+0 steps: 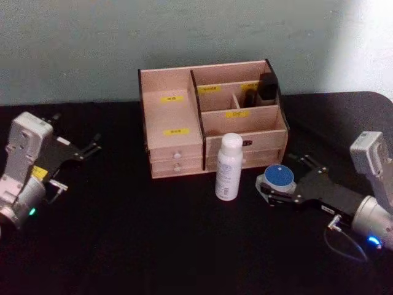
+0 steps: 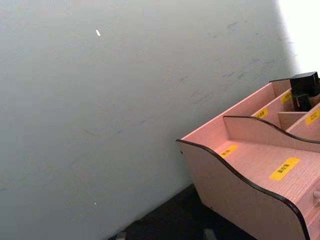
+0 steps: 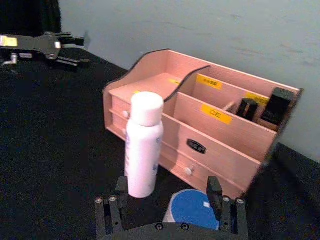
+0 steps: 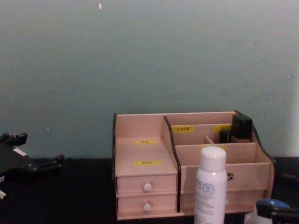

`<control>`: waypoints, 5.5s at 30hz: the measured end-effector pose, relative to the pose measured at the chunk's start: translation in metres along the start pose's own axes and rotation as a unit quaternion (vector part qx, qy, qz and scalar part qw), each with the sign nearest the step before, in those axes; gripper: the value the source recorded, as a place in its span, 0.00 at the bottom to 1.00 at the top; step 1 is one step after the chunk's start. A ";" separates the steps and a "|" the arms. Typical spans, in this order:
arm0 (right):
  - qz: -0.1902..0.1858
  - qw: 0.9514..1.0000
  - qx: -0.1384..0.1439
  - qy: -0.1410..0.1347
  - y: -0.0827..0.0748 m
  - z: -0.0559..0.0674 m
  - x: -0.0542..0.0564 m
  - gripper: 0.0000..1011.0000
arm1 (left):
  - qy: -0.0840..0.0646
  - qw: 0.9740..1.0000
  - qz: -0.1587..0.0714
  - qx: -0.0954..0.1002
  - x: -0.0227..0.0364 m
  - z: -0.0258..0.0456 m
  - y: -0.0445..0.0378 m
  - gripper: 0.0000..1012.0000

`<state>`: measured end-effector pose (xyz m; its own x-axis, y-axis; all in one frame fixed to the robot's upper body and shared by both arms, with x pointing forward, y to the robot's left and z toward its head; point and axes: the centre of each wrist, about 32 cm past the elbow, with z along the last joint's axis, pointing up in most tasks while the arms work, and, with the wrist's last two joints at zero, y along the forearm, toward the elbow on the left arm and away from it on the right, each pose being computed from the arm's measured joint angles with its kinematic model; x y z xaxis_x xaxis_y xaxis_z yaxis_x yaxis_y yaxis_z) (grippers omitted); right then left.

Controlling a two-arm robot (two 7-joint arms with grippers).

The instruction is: Pick up the facial cleanser and watermelon frost from the table and place them into the tiered storage box.

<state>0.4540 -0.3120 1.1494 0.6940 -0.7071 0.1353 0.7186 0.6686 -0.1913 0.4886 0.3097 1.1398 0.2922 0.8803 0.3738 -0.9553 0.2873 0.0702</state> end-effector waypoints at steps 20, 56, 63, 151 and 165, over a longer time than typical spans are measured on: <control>0.048 0.998 0.028 0.008 0.044 0.000 0.004 0.99 | 0.000 1.000 0.000 0.000 0.0000 0.0000 0.0000 0.99; 0.068 0.996 0.024 0.046 0.083 -0.005 0.006 0.99 | 0.000 1.000 0.000 0.000 0.0000 0.0000 0.0000 0.99; 0.066 0.996 0.023 0.051 0.088 -0.006 0.007 0.99 | 0.000 1.000 0.000 0.000 0.0000 0.0000 0.0000 0.99; -0.026 0.992 0.121 0.031 0.132 0.079 0.057 0.59 | 0.000 1.000 0.000 0.000 0.0000 0.0000 0.0000 0.99; -0.040 0.993 0.108 0.034 0.151 0.077 0.068 0.59 | 0.000 1.000 0.000 0.000 0.0000 0.0000 0.0000 0.99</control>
<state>0.6128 -0.2411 1.2044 0.6348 -0.7690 0.0749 0.7693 0.6381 0.0317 0.4886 0.3097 1.1398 0.2923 0.8803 0.3737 -0.9552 0.2873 0.0703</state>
